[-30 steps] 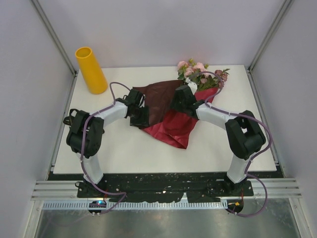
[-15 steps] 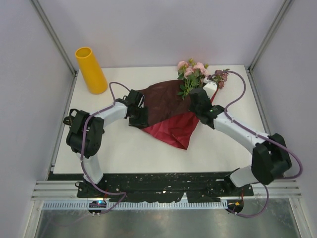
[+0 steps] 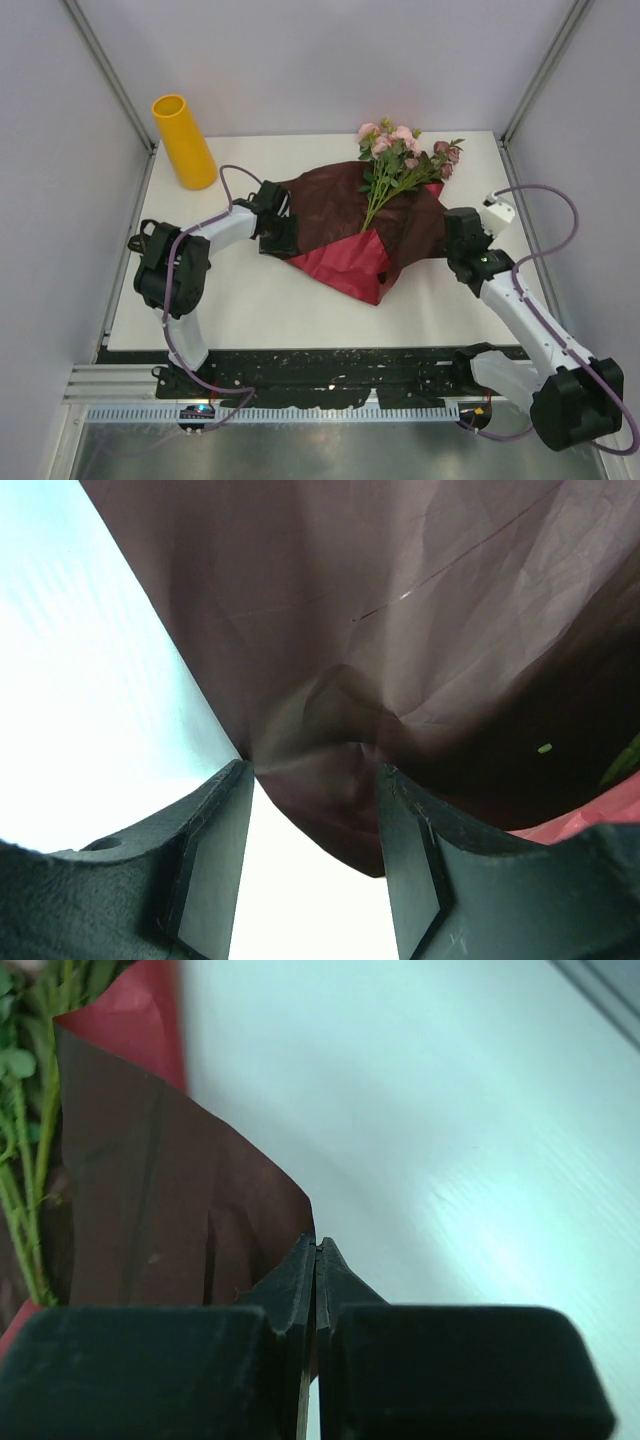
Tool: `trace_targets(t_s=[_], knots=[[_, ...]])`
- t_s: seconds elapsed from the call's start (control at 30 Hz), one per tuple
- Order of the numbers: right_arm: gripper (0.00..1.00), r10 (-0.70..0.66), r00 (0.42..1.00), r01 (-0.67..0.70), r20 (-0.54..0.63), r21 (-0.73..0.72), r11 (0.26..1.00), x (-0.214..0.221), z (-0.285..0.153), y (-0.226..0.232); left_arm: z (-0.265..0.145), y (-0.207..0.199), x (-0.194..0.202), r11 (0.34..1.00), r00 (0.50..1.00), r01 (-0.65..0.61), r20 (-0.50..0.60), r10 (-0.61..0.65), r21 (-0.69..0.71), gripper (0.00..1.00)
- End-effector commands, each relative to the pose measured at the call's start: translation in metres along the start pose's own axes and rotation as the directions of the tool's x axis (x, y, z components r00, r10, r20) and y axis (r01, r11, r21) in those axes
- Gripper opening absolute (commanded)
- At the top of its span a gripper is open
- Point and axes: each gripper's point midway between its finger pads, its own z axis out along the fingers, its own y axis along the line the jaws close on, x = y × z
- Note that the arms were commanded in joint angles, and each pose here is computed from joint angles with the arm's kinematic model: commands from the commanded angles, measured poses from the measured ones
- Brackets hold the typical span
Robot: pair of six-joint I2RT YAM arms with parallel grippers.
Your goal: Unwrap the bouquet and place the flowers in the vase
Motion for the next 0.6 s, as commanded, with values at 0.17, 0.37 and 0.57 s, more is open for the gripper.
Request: trace_targets(t_s=[0.17,0.37,0.57], knots=[[0.05,0.135,0.991,-0.136,0.025,0.291,0.947,0.026,-0.009,-0.099,0.008,0.006,0.001,1.000,1.000,0.011,0.008,-0.011,-0.017,0.56],[0.05,0.201,0.974,-0.228,0.108,0.487,0.843,0.023,-0.029,-0.151,0.006,0.007,0.001,1.000,1.000,0.008,0.008,-0.008,-0.024,0.56],[0.31,0.159,0.944,-0.288,0.290,0.483,0.827,-0.039,-0.060,-0.161,0.003,0.006,-0.003,1.000,1.000,0.010,0.018,-0.010,-0.022,0.57]])
